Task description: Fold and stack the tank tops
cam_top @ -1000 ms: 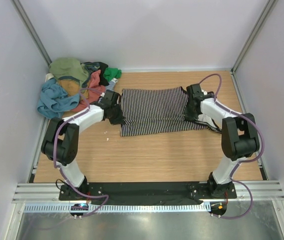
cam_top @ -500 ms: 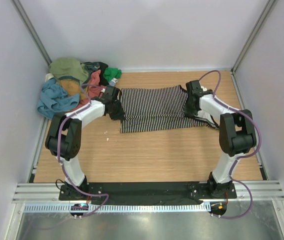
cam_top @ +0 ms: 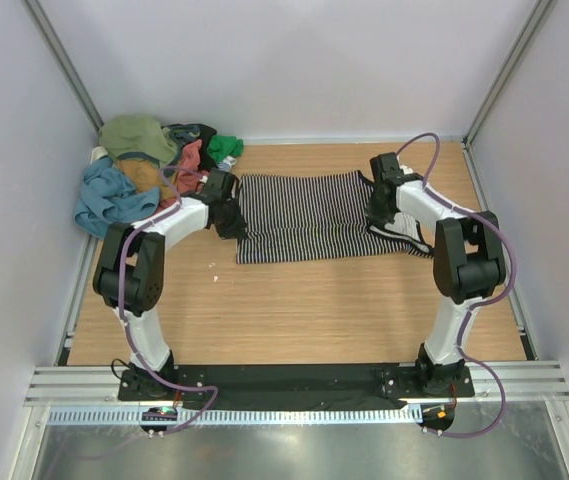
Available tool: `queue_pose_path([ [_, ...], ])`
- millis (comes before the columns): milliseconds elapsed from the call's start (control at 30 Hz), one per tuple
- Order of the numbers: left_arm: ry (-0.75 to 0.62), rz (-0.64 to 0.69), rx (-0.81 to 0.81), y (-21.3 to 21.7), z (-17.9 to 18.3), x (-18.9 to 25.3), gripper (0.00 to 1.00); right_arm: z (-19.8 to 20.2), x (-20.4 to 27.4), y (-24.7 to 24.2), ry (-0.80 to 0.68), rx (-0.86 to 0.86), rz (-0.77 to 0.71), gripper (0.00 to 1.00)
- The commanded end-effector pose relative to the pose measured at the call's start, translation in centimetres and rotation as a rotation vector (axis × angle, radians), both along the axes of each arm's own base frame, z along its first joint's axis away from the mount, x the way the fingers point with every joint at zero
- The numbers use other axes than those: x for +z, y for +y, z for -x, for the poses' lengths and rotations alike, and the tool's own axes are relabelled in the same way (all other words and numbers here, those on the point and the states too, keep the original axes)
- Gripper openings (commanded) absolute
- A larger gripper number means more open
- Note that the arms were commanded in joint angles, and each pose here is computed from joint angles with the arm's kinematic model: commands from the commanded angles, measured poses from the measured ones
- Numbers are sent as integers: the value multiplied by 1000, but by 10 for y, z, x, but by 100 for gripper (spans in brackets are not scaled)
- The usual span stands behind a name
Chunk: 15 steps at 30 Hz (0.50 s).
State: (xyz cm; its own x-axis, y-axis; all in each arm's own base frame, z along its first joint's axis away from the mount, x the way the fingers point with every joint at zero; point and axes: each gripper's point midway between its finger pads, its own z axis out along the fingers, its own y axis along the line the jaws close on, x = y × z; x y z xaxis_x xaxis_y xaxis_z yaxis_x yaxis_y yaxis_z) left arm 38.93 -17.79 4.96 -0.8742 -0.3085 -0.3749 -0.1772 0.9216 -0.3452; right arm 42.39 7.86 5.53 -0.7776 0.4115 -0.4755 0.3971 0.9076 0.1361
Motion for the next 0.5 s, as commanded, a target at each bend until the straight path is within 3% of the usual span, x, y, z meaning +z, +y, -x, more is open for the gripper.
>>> queue_pose_path([
  [0,-28,5,-9,1,-13,11,0,-15,13,-2,-39,-18,9,13],
  [133,-24,10,-5,4,-15,11,0,-19,12,2,-42,-5,-12,11],
  [267,-31,12,-4,5,-17,14,0,-24,14,6,-52,2,-23,1],
  [467,-42,23,-4,5,-21,21,0,-30,21,7,-68,0,-24,1],
])
